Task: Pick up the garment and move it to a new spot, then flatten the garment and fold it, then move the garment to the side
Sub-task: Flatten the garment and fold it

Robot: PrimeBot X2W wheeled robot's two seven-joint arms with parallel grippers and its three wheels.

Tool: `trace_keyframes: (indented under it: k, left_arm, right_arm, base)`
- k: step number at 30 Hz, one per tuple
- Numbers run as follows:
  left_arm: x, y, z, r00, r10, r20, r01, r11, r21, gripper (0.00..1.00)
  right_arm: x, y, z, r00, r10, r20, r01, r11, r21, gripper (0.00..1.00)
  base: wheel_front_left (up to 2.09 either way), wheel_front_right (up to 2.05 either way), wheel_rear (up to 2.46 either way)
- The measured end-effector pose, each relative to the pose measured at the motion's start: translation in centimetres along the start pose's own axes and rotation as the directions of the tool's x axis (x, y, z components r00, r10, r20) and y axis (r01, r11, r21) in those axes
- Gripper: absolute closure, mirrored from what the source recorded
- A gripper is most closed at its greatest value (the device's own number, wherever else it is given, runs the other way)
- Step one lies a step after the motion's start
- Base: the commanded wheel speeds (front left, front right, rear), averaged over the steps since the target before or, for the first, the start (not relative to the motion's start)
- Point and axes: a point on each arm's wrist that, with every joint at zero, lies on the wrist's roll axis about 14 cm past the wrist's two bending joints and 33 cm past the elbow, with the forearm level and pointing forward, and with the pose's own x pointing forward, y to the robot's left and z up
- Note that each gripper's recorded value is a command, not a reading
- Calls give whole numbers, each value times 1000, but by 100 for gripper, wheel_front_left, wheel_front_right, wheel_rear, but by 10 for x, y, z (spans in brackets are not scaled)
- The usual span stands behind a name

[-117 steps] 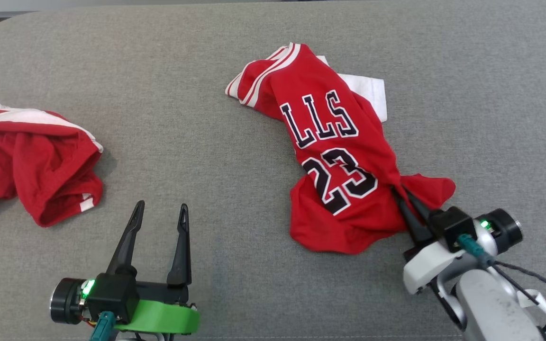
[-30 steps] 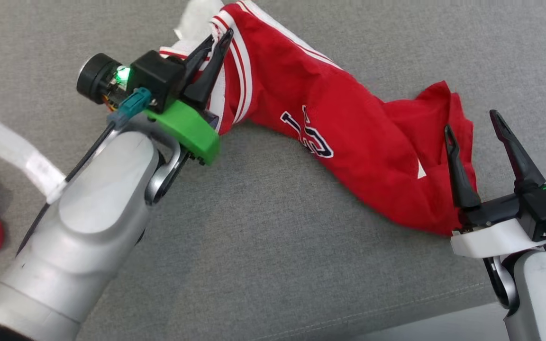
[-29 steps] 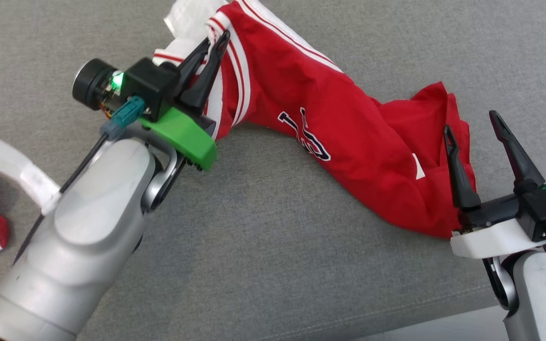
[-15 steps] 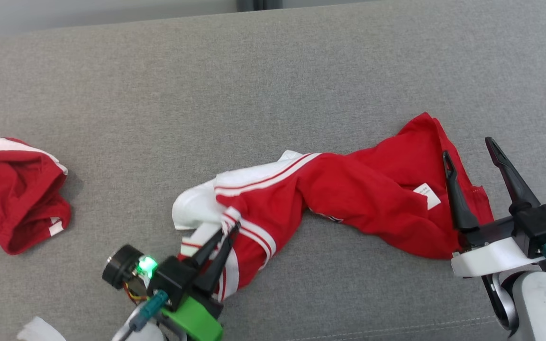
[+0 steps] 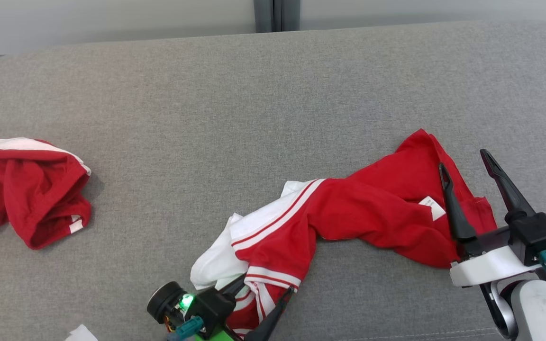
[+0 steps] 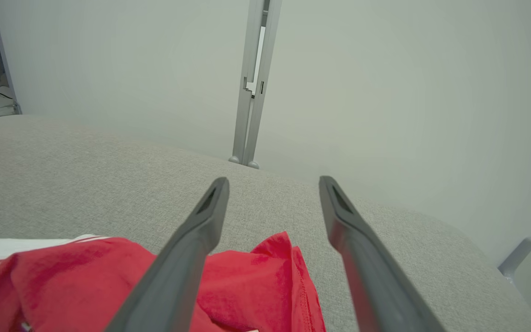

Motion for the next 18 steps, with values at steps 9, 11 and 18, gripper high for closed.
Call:
trace_keyframes:
  k: [9, 11, 18]
  left_arm:
    - [-6, 45, 34, 992, 122, 39, -118, 988, -99, 0]
    - [-8, 57, 42, 989, 144, 46, -139, 985, -101, 0]
    - [-1, 88, 41, 983, 180, -22, -181, 980, -79, 0]
  right_arm:
    - [-3, -10, -3, 1000, -24, -10, 24, 1000, -11, 0]
    - [-3, -9, -4, 1000, -24, -12, 24, 1000, -7, 0]
    - [3, -9, -10, 1000, -21, -23, 21, 1000, -1, 0]
  base:
    - [0, 0, 0]
    - [0, 0, 0]
    - [0, 0, 0]
